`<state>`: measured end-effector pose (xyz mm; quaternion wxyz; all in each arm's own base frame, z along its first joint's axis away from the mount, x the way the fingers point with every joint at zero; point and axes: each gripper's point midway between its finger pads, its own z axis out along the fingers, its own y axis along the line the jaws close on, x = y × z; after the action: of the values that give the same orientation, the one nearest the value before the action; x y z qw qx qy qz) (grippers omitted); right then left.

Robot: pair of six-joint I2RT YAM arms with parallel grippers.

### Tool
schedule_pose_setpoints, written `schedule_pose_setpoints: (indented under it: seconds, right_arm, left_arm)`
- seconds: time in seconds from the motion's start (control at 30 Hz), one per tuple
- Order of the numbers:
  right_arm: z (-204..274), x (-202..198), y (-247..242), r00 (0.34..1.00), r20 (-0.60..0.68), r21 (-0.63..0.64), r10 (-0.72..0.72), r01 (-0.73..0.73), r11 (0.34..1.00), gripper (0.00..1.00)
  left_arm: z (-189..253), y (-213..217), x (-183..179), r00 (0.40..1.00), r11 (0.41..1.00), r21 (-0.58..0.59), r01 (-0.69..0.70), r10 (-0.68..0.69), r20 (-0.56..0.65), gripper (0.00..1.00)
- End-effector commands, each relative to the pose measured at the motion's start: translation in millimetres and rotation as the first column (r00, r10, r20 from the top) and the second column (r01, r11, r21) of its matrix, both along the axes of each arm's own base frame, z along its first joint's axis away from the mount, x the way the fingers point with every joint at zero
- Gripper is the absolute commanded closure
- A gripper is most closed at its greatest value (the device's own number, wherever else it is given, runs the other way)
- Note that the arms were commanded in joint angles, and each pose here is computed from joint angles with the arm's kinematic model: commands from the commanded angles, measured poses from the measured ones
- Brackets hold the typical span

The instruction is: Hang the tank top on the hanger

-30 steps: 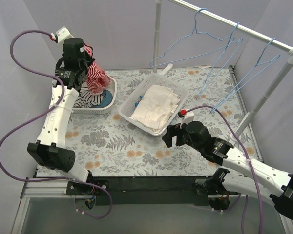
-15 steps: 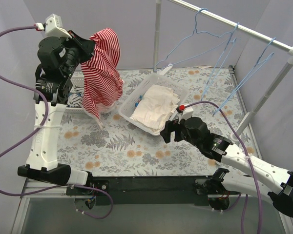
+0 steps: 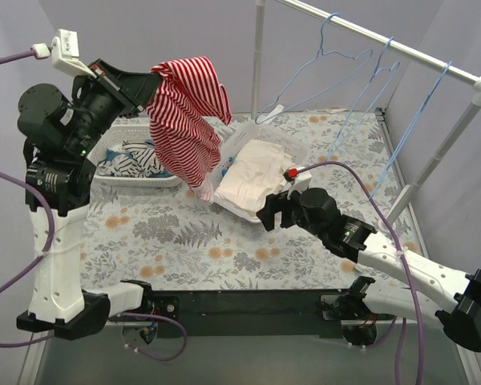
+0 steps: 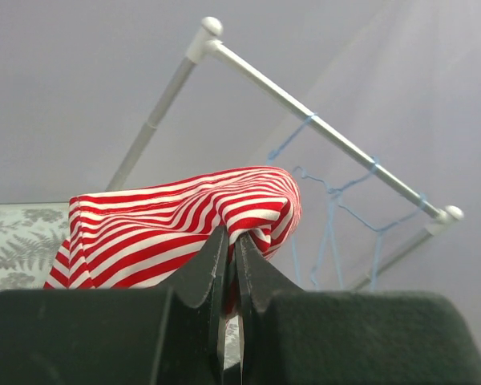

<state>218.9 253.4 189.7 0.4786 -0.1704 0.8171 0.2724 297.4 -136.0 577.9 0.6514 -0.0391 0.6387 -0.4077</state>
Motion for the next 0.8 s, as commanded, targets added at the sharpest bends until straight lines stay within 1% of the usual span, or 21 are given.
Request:
schedule_pose_setpoints:
  seconds: [0.0, 0.13, 0.17, 0.23, 0.27, 0.33, 0.37, 0.4, 0.47, 0.5, 0.53, 0.57, 0.6, 0.63, 0.67, 0.7, 0.77]
  right_arm:
    - [43.0, 10.3, 21.6, 0.992, 0.116, 0.098, 0.045, -0.056, 0.994, 0.05]
    - [45.1, 10.3, 30.4, 0.991, 0.115, 0.128, 0.064, -0.079, 0.989, 0.05]
    - [43.7, 10.5, 32.0, 0.991, 0.111, 0.131, 0.069, -0.084, 0.988, 0.05]
    - [39.0, 9.8, 35.5, 0.993, 0.096, 0.137, 0.076, -0.089, 0.987, 0.05]
    - [35.1, 9.5, 36.0, 0.994, 0.084, 0.134, 0.076, -0.087, 0.987, 0.06]
    - [28.2, 8.5, 35.0, 0.995, 0.069, 0.133, 0.072, -0.081, 0.988, 0.06]
    - [26.2, 7.7, 33.9, 0.996, 0.059, 0.139, 0.067, -0.075, 0.987, 0.06]
    - [23.3, 6.4, 33.3, 0.996, 0.053, 0.139, 0.067, -0.074, 0.987, 0.07]
    - [14.6, -0.2, 33.9, 0.995, 0.032, 0.142, 0.093, -0.096, 0.985, 0.07]
    - [10.8, -3.7, 34.8, 0.994, 0.022, 0.142, 0.110, -0.112, 0.984, 0.09]
    - [7.9, -7.7, 36.7, 0.991, 0.016, 0.144, 0.132, -0.132, 0.981, 0.10]
    - [-1.2, -16.3, 39.6, 0.984, -0.009, 0.141, 0.178, -0.175, 0.974, 0.13]
    - [-4.3, -19.5, 40.8, 0.981, -0.016, 0.140, 0.194, -0.190, 0.972, 0.17]
    - [-9.7, -28.4, 44.5, 0.972, -0.032, 0.138, 0.233, -0.226, 0.964, 0.18]
    - [-18.8, -33.6, 43.6, 0.969, -0.051, 0.123, 0.241, -0.234, 0.965, 0.19]
    - [-24.9, -37.6, 43.9, 0.967, -0.060, 0.108, 0.248, -0.240, 0.965, 0.20]
    - [-35.4, -53.9, 49.4, 0.954, -0.079, 0.085, 0.290, -0.284, 0.955, 0.22]
  left_arm:
    - [31.2, -12.5, -61.1, 0.984, 0.987, -0.037, 0.156, -0.153, 0.088, 1.00]
    - [35.4, -14.4, -81.3, 0.977, 0.979, -0.056, 0.198, -0.192, 0.095, 1.00]
    - [28.6, -14.1, -78.7, 0.980, 0.980, -0.063, 0.191, -0.186, 0.075, 1.00]
    - [13.7, -6.4, -70.8, 0.992, 0.988, -0.089, 0.128, -0.127, 0.019, 1.00]
    - [-14.4, -6.8, -53.4, 0.992, 0.991, -0.088, 0.103, -0.109, -0.062, 1.00]
    - [-57.4, -2.7, -30.4, 0.983, 0.997, -0.065, 0.042, -0.052, -0.175, 1.00]
    - [-104.4, -4.1, -10.7, 0.959, 0.999, -0.045, 0.022, -0.033, -0.282, 1.00]
    - [-133.9, -3.6, -0.4, 0.939, 0.999, -0.032, 0.004, -0.015, -0.344, 1.00]
    - [-177.4, -1.5, 21.3, 0.913, 0.999, -0.002, -0.032, 0.029, -0.407, 1.00]
    - [-223.8, -0.1, 31.2, 0.870, 0.999, 0.023, -0.049, 0.054, -0.490, 0.97]
    - [-245.3, 1.0, 43.3, 0.849, 0.997, 0.036, -0.066, 0.075, -0.524, 0.91]
    - [-264.6, 4.5, 50.1, 0.826, 0.994, 0.057, -0.093, 0.109, -0.553, 0.89]
    - [-286.6, 5.9, 53.8, 0.798, 0.992, 0.076, -0.101, 0.126, -0.590, 0.89]
    - [-299.2, 7.0, 58.1, 0.779, 0.990, 0.090, -0.106, 0.139, -0.611, 0.85]
    - [-311.5, 7.7, 63.0, 0.758, 0.988, 0.103, -0.112, 0.151, -0.635, 0.78]
    - [-315.8, 7.6, 63.8, 0.752, 0.988, 0.108, -0.109, 0.153, -0.641, 0.61]
    - [-316.1, 8.5, 62.7, 0.756, 0.988, 0.111, -0.111, 0.156, -0.635, 0.54]
